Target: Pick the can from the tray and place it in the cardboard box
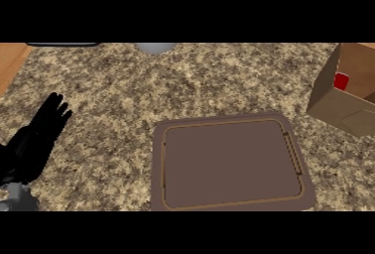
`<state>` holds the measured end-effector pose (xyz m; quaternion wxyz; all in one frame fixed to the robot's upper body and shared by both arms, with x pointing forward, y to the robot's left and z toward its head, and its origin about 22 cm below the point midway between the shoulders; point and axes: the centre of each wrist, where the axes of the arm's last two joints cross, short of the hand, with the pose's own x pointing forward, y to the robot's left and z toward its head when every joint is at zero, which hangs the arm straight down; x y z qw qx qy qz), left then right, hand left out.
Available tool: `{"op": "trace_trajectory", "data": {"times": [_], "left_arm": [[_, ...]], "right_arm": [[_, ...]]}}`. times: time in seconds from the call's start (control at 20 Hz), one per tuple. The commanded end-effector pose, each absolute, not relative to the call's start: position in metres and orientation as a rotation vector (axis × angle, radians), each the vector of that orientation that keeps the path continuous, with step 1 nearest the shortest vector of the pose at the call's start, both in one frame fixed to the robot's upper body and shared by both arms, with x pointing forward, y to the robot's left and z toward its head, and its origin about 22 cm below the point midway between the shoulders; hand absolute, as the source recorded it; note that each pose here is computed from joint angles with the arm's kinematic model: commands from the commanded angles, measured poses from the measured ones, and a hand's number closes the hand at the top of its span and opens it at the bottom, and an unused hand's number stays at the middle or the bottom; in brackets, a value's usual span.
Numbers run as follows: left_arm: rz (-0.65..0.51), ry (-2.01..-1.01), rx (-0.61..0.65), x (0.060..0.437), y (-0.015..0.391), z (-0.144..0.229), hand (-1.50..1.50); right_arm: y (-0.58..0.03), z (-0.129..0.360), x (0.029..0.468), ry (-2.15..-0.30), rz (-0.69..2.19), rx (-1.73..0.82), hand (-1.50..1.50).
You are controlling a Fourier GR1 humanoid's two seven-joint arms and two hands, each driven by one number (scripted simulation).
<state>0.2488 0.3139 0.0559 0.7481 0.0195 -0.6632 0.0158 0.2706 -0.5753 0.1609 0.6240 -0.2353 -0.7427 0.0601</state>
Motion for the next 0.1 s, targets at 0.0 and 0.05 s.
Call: {"op": "trace_trajectory", "data": {"times": [0.0, 0.05], "left_arm": [[0.023, -1.452, 0.03, 0.238, 0.322, 0.056, 0.0], [0.052, -1.467, 0.045, 0.257, 0.326, 0.054, 0.0]], "right_arm": [[-0.59, 0.161, 0.258, -1.706, 0.159, -0.558, -1.5], [-0.585, 0.143, 0.259, -1.707, 0.175, -0.555, -1.5]]}}
